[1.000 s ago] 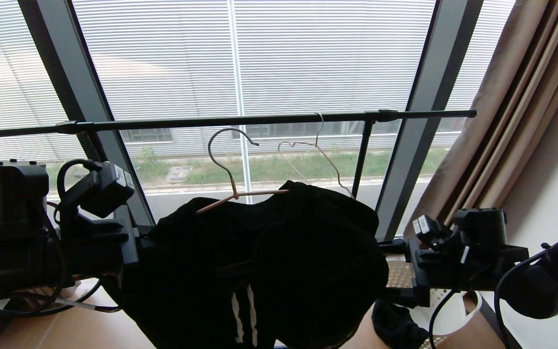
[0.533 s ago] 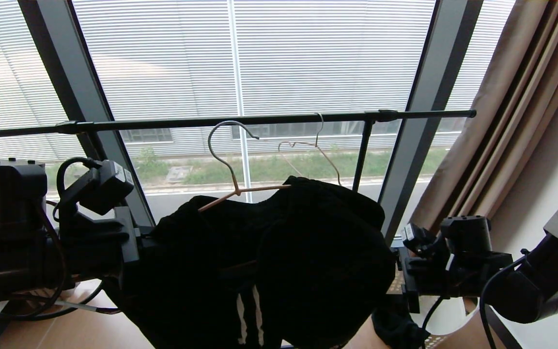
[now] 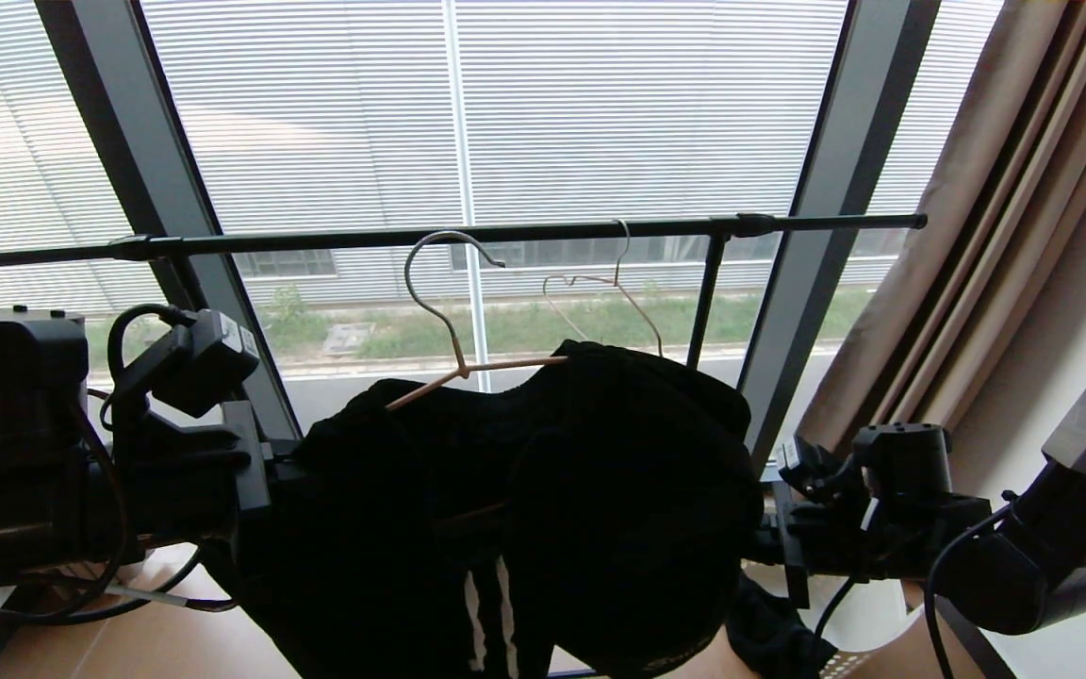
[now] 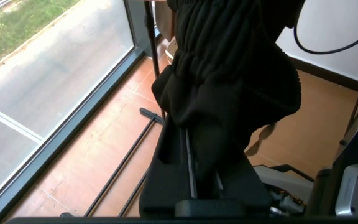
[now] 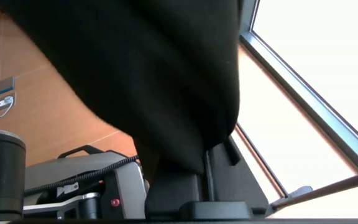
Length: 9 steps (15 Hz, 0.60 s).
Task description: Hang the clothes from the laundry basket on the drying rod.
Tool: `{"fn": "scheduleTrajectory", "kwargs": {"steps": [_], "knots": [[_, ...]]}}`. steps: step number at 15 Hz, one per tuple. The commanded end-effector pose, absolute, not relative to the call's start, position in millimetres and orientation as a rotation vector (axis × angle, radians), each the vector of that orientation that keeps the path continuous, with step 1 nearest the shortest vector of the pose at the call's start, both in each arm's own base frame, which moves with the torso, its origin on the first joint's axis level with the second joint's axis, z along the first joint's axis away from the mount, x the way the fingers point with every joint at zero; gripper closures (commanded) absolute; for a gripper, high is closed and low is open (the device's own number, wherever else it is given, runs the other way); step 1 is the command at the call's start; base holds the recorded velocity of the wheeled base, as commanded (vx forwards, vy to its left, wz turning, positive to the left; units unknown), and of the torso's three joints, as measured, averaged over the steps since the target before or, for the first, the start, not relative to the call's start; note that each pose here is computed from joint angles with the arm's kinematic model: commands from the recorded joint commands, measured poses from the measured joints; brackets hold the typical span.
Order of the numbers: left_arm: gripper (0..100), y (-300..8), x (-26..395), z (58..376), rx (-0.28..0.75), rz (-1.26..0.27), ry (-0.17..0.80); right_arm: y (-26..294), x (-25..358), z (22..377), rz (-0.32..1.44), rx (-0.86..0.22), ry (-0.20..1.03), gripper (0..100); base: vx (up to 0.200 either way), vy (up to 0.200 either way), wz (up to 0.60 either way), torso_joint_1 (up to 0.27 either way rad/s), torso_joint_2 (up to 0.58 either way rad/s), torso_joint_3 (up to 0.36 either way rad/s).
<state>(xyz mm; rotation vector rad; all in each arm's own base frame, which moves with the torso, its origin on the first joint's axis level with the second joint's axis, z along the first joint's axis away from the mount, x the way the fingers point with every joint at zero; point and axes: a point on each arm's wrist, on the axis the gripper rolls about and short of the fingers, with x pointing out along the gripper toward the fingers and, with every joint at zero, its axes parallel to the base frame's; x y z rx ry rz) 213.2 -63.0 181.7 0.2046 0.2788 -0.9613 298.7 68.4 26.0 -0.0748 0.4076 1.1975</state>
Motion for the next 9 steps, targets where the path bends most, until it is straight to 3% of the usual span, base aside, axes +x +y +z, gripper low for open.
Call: {"fn": "scheduleTrajectory", "kwargs": {"steps": [1, 9], "knots": [[100, -59, 216, 182, 0.204, -0.941, 0.273, 58, 296, 34, 1.166, -0.075, 0.391, 100, 0.0, 0.0, 0.0, 0.0, 0.0, 0.0], [100, -54, 220, 188, 0.179, -0.905, 0.242, 56, 294, 19, 1.148, -0.059, 0.447, 100, 0.0, 0.0, 0.0, 0.0, 0.0, 0.0]]}}
